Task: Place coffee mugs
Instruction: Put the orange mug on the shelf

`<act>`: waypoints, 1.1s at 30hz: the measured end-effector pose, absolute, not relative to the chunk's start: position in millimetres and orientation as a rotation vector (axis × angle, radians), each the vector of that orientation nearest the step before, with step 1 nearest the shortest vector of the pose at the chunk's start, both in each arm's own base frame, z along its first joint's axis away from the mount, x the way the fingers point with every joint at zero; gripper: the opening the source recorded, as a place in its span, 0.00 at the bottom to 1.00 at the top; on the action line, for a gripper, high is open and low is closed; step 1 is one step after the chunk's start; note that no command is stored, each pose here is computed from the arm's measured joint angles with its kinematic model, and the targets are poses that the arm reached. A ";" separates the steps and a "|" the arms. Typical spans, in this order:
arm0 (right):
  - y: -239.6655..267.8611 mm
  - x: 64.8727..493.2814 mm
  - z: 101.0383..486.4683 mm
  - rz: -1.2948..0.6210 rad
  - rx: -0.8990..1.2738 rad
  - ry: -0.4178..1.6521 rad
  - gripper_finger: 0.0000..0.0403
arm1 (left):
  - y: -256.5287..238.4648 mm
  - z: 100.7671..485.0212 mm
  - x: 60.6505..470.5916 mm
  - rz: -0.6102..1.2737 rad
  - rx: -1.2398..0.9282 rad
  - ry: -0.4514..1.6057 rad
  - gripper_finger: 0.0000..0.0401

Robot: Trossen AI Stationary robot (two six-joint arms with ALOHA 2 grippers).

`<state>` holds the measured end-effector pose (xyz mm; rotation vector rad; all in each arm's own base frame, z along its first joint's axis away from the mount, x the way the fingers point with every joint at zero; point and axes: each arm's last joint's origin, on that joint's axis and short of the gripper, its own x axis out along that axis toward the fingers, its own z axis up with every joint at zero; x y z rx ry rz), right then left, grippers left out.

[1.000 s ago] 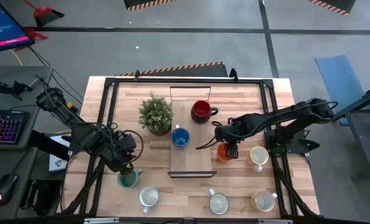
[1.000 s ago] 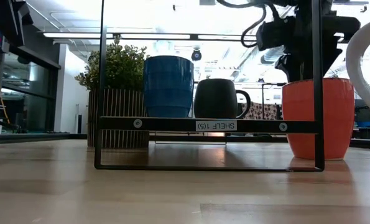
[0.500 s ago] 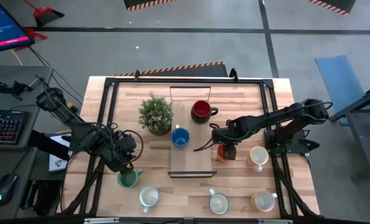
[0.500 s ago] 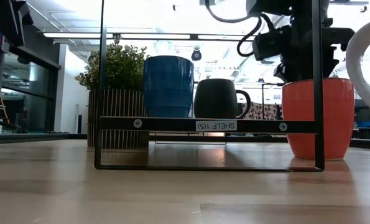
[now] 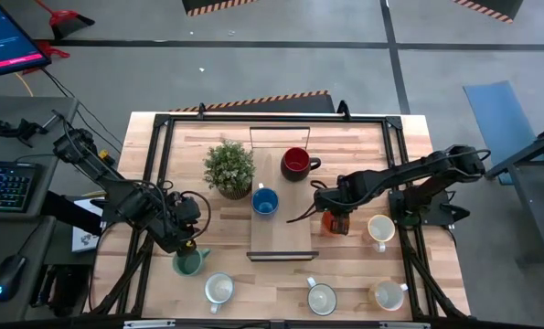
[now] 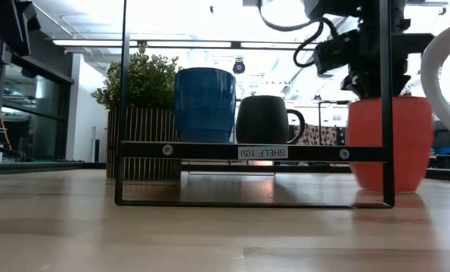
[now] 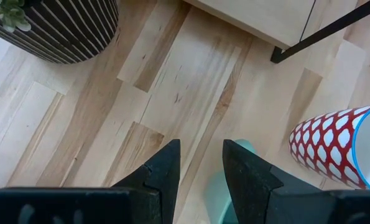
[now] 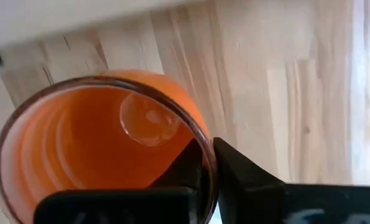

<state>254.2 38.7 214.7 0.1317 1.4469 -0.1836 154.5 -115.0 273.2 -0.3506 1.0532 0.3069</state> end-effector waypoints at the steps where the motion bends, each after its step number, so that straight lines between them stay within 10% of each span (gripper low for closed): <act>1: 38.0 250.6 217.5 -0.187 0.127 1.455 0.01 | -115.1 273.3 154.5 0.307 -0.351 1.053 0.28; 19: 23.3 263.1 335.4 -0.345 0.349 1.196 0.00 | -114.9 273.2 154.4 0.294 -0.327 1.057 0.28; 33: 9.5 334.3 305.5 -0.365 0.266 1.309 0.00 | -114.9 273.2 154.1 0.275 -0.300 1.066 0.28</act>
